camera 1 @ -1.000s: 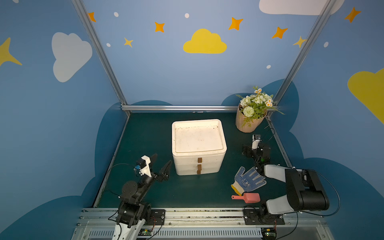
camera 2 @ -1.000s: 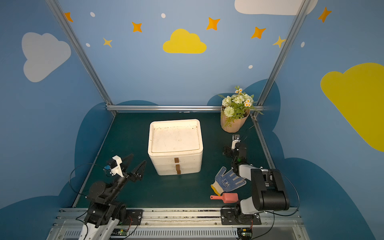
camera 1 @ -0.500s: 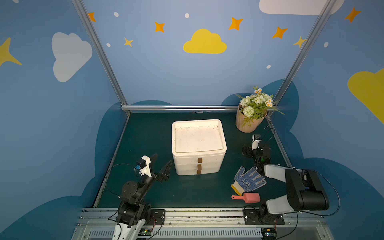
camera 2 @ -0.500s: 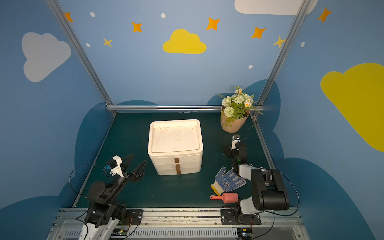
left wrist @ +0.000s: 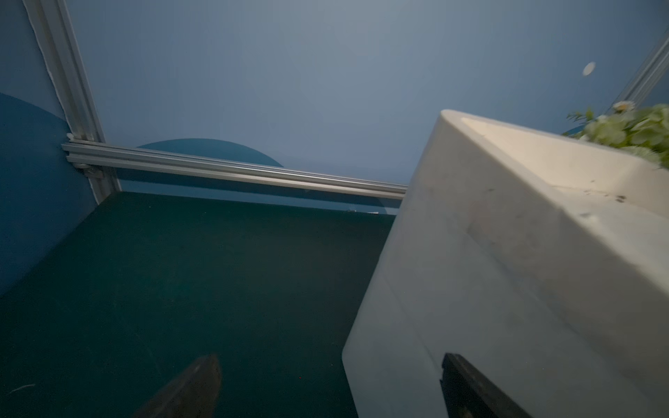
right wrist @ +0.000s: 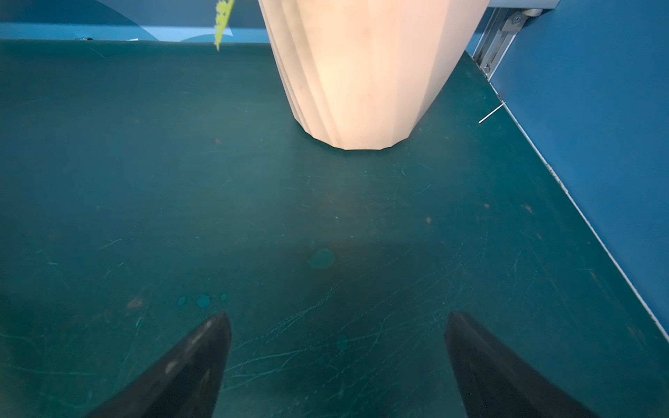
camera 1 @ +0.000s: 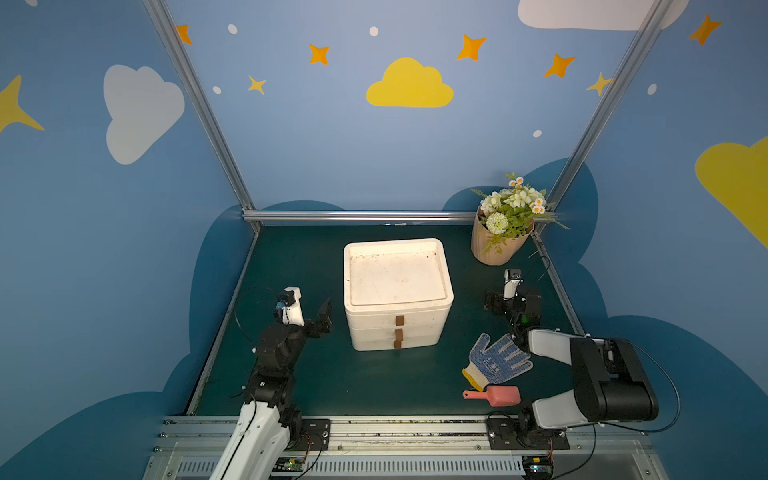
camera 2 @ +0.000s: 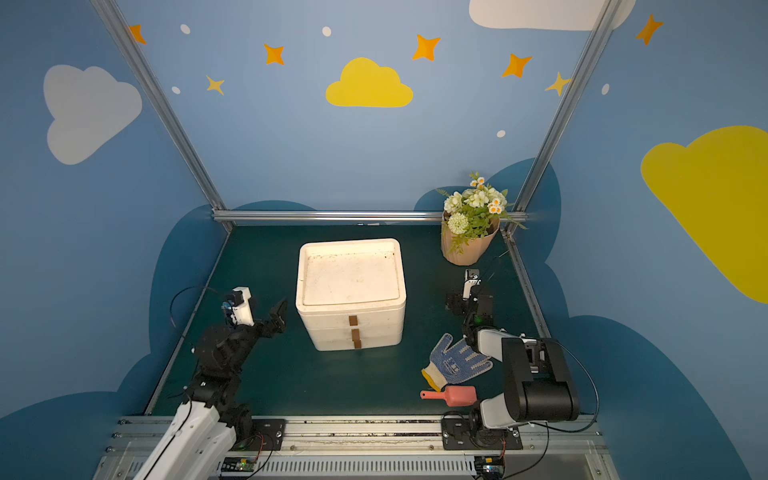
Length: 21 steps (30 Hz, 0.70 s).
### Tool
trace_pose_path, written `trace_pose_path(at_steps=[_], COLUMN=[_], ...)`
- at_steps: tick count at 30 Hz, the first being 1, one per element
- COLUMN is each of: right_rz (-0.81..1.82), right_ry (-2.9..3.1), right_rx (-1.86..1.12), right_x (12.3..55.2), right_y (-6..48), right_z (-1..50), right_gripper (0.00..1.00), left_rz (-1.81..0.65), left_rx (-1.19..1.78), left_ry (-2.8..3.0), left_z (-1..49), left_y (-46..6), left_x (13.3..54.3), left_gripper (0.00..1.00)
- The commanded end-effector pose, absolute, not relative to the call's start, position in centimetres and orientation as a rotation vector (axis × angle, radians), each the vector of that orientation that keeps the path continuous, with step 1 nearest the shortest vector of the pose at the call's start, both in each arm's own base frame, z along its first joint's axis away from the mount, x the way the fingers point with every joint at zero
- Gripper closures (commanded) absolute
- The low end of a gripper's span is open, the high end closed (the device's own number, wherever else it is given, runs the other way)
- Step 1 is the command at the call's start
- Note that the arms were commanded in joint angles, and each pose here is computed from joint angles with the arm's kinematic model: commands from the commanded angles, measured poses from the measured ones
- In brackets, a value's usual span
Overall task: Place the umbrella in the drawer by color
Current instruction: Reset both arms
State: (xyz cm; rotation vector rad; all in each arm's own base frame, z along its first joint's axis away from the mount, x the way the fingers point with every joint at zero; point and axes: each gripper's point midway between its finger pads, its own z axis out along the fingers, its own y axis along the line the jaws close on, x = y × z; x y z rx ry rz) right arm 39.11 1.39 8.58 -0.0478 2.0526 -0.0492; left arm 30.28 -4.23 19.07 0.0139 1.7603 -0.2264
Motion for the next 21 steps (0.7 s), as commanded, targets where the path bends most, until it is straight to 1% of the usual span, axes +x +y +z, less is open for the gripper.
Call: trace_pose_path(at_steps=[1, 4, 6, 9, 12, 14, 16, 21], right_rz=[-0.050, -0.046, -0.046, -0.047, -0.047, -0.045, -0.045, -0.044], right_ry=[2.059, 2.059, 2.061, 2.059, 2.061, 2.061, 2.062, 2.060], right_rx=[-0.049, -0.051, -0.051, -0.050, -0.050, -0.051, -0.050, -0.052], right_x=[39.2, 39.2, 39.2, 39.2, 39.2, 39.2, 39.2, 39.2], right_y=[1.5, 1.5, 1.5, 1.5, 1.4, 1.5, 1.4, 1.5], right_z=[8.6, 8.6, 8.5, 8.6, 8.5, 8.5, 8.5, 8.6], right_gripper=[0.02, 0.02, 0.02, 0.02, 0.02, 0.02, 0.02, 0.02], left_rz=[-0.049, -0.059, -0.044, -0.050, 0.026, 0.058, 0.083, 0.080], left_rx=[0.084, 0.000, 0.096, 0.156, 0.050, -0.021, -0.065, -0.087], left_ry=[1.767, 1.862, 1.881, 1.887, 1.828, 1.913, 1.938, 1.955], left_z=[18.3, 13.8, 11.6, 9.4, 9.2, 8.7, 8.6, 8.4], left_y=[-2.4, -0.9, -1.7, -2.6, -0.8, 0.2, 0.9, 1.3], left_x=[33.7, 35.9, 36.8, 37.7, 38.0, 38.1, 39.4, 39.3], left_gripper=[0.00, 0.00, 0.00, 0.00, 0.00, 0.00, 0.00, 0.00])
